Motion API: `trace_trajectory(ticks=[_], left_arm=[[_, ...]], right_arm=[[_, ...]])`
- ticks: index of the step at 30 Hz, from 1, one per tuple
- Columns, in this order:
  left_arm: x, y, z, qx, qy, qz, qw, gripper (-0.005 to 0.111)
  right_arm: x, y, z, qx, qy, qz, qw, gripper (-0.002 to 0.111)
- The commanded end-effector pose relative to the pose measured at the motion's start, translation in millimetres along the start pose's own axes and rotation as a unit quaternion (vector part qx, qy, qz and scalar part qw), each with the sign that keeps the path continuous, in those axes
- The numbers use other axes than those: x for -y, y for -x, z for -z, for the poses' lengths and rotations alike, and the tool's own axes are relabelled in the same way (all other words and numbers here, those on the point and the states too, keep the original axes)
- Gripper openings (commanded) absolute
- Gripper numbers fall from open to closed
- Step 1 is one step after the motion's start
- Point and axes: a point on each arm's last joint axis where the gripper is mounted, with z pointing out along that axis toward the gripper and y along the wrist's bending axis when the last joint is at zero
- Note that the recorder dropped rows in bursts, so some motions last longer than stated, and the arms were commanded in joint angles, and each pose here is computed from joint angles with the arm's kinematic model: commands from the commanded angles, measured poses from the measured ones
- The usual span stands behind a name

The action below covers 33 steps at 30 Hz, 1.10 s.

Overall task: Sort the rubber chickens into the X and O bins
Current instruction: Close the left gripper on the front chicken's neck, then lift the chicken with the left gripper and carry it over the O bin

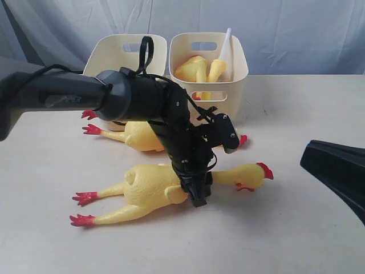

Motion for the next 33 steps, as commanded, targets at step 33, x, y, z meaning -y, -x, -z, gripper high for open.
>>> trace_trajectory(ticks=[33], left_arm=[[-3.9, -4.7, 136.9, -0.045, 0.208, 0.068, 0.975, 0.0]], right_arm=[[0.3, -1.2, 0.9, 0.001, -0.001, 0.0, 1.0, 0.0]])
